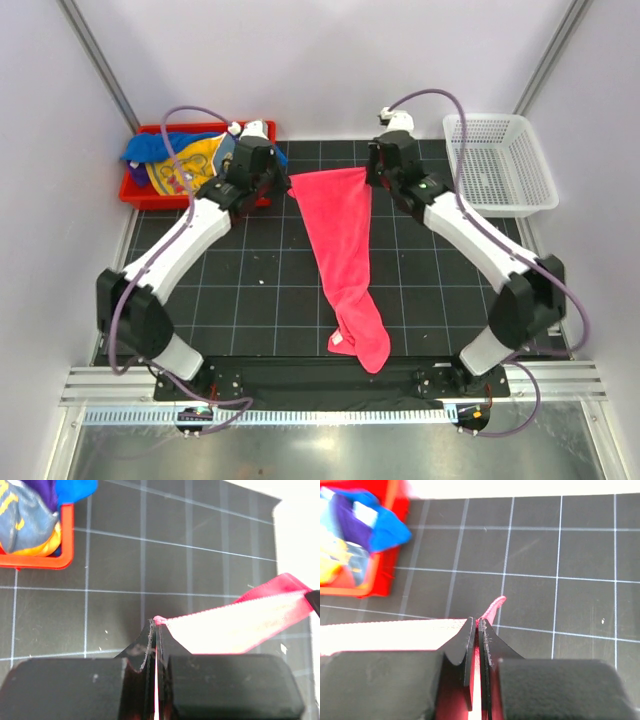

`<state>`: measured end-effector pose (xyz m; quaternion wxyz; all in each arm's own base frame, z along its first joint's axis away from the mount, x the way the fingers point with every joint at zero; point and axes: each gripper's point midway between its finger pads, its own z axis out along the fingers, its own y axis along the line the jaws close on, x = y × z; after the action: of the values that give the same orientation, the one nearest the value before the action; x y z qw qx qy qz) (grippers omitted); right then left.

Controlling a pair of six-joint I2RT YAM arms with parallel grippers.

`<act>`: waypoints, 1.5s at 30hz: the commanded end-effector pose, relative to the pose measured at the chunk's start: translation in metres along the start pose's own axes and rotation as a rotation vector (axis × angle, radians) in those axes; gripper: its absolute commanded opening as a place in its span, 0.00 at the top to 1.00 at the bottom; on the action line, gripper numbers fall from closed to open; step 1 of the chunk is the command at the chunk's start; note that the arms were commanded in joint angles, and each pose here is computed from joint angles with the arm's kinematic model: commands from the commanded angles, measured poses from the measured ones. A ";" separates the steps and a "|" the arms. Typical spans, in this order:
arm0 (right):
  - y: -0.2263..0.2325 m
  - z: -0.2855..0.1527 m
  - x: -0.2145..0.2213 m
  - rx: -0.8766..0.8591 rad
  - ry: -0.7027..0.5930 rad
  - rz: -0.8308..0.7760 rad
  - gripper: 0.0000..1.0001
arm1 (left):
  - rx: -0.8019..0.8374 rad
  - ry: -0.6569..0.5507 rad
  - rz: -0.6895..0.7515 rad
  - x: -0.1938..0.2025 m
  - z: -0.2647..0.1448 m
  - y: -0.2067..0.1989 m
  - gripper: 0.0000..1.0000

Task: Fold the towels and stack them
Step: Flatten out the crumpled towel

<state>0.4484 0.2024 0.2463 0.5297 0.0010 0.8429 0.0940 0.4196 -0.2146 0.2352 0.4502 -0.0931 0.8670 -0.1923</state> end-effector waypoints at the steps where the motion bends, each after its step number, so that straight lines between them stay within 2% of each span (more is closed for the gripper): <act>1: -0.002 -0.050 -0.030 -0.032 -0.080 0.063 0.99 | 0.084 -0.026 0.081 -0.015 -0.054 -0.021 1.00; 3: 0.000 -0.081 -0.043 -0.061 -0.124 0.098 0.99 | 0.141 -0.047 0.102 -0.017 -0.089 -0.035 1.00; 8: 0.006 -0.143 -0.044 -0.130 -0.154 0.142 0.99 | 0.261 -0.066 0.164 -0.006 -0.159 -0.063 1.00; 12: 0.007 -0.197 -0.052 -0.208 -0.190 0.209 0.99 | 0.341 -0.098 0.157 -0.004 -0.220 -0.064 1.00; 17: 0.013 -0.250 -0.064 -0.338 -0.213 0.270 0.99 | 0.495 -0.095 0.113 0.005 -0.269 -0.068 1.00; 23: 0.019 -0.312 -0.093 -0.486 -0.253 0.308 0.99 | 0.709 -0.109 0.101 -0.004 -0.328 -0.084 1.00; 28: 0.028 -0.343 -0.111 -0.585 -0.278 0.328 0.99 | 0.824 -0.117 0.090 -0.013 -0.359 -0.097 1.00; 34: 0.047 -0.368 -0.137 -0.708 -0.299 0.333 0.99 | 0.936 -0.182 0.073 -0.042 -0.396 -0.116 1.00; 38: 0.058 -0.383 -0.165 -0.754 -0.319 0.334 0.99 | 0.940 -0.229 0.053 -0.063 -0.407 -0.123 1.00; 45: 0.062 -0.390 -0.189 -0.755 -0.349 0.329 0.99 | 0.954 -0.300 0.041 -0.091 -0.422 -0.133 1.00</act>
<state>0.1824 0.1920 0.5710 0.5887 -0.0466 0.6517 0.4760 0.1286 -0.2082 0.5532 0.5407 0.1167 0.6370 -0.5369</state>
